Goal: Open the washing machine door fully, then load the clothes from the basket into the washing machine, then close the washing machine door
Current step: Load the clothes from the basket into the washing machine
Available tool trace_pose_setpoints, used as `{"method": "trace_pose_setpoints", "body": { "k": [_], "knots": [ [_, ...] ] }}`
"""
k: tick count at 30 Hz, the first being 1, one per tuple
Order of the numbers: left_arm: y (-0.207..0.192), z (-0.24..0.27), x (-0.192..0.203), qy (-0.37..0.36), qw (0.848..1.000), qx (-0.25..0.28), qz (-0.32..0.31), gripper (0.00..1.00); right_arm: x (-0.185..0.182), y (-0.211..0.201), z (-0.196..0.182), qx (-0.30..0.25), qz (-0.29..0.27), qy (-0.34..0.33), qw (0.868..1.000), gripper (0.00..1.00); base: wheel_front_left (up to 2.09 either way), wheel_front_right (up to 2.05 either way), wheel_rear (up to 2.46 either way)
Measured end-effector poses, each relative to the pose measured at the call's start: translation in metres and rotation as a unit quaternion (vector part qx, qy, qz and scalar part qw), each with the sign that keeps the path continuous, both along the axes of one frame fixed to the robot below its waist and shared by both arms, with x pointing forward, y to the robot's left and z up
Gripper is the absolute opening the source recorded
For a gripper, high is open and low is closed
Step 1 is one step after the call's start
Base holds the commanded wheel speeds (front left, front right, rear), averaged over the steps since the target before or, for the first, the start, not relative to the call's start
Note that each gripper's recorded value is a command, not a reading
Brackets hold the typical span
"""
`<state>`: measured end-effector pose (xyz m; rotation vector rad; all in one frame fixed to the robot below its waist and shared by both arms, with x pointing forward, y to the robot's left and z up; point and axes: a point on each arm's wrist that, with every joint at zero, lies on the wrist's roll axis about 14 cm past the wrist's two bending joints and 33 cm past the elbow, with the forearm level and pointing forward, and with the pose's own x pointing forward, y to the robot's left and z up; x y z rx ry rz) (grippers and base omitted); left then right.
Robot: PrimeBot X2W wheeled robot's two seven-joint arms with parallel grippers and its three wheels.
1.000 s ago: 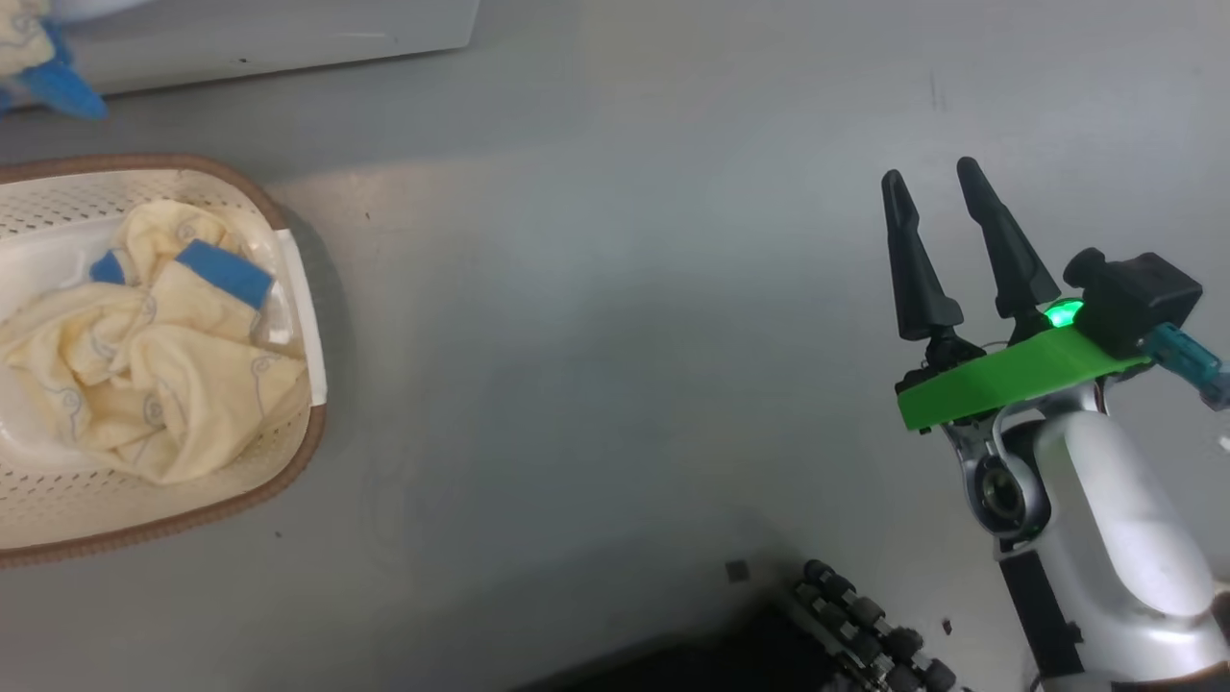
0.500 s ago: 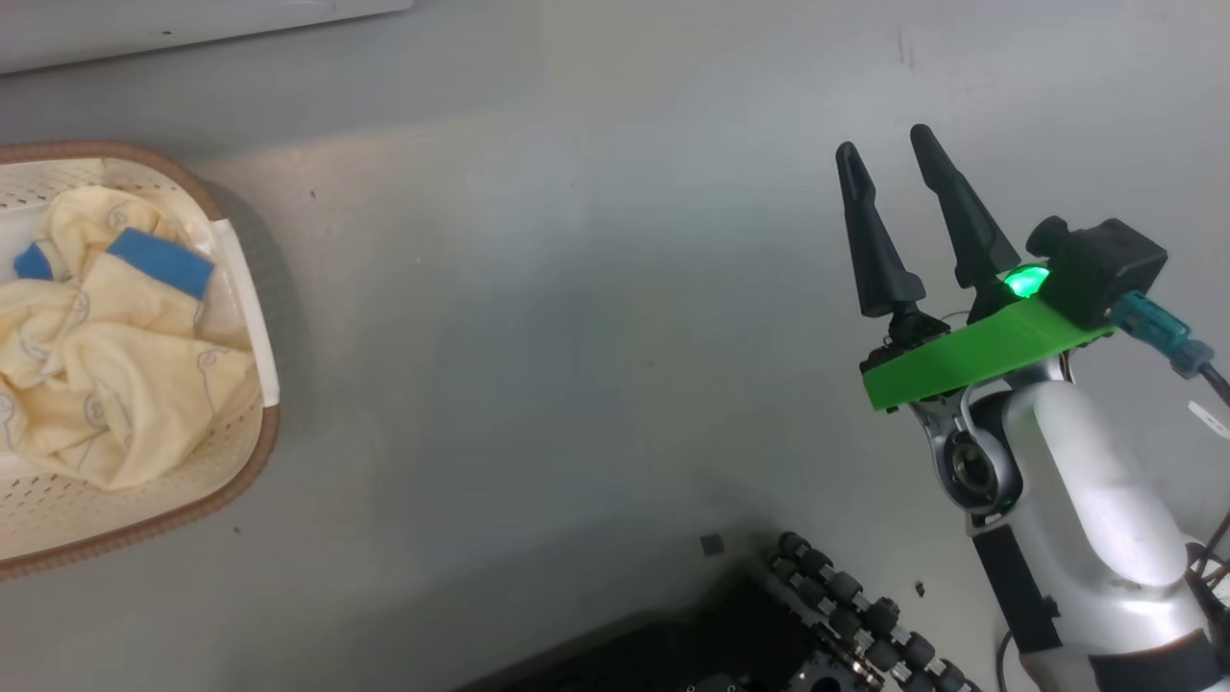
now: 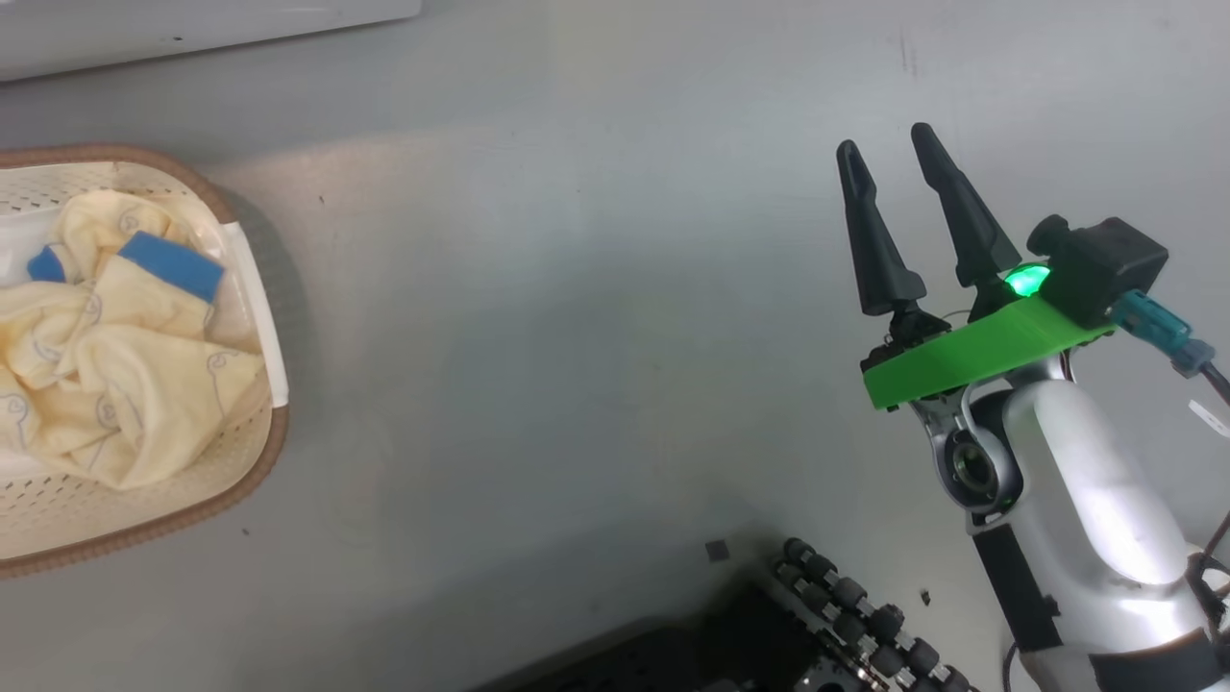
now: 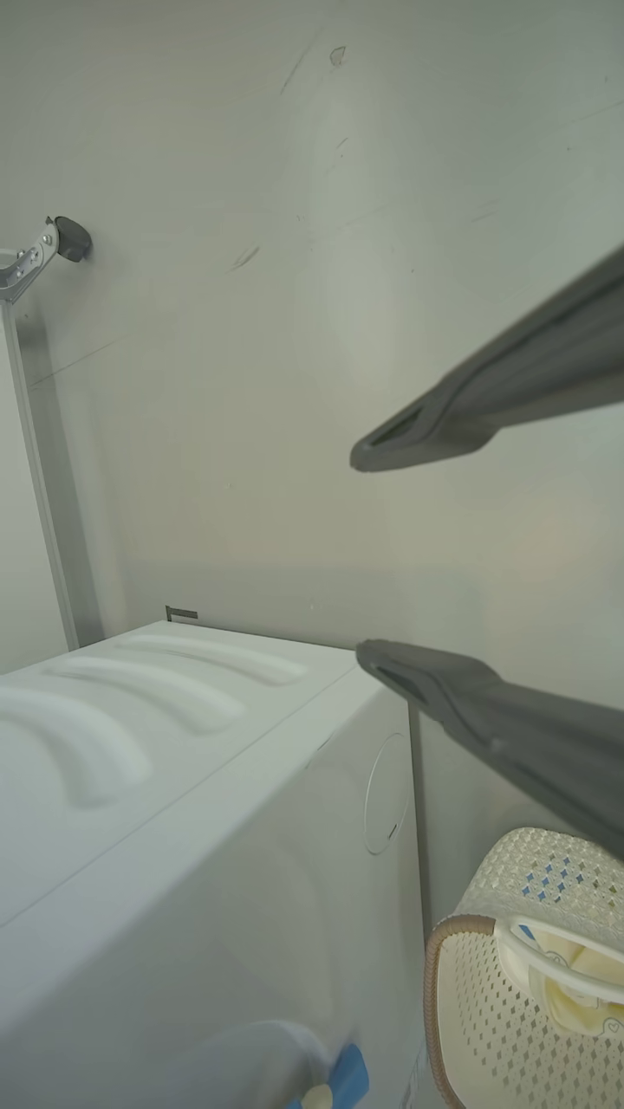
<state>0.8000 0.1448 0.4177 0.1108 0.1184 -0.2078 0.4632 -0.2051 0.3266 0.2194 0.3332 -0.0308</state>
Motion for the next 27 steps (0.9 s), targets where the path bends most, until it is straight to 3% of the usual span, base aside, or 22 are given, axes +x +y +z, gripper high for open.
{"method": "trace_pose_setpoints", "body": {
  "k": [10, 27],
  "knots": [
    [-0.027, 0.011, -0.028, 0.017, 0.999, -0.004, -0.037, 1.0, 0.012, 0.007, 0.025, -0.001, 0.01, -0.036, 0.999, 1.0, 0.0, 0.0, 0.0],
    [-0.023, 0.033, -0.15, 0.043, 0.997, -0.033, -0.062, 1.0, 0.002, 0.018, 0.099, -0.002, 0.032, -0.112, 0.993, 1.0, 0.0, 0.0, 0.0]
  ]
}}
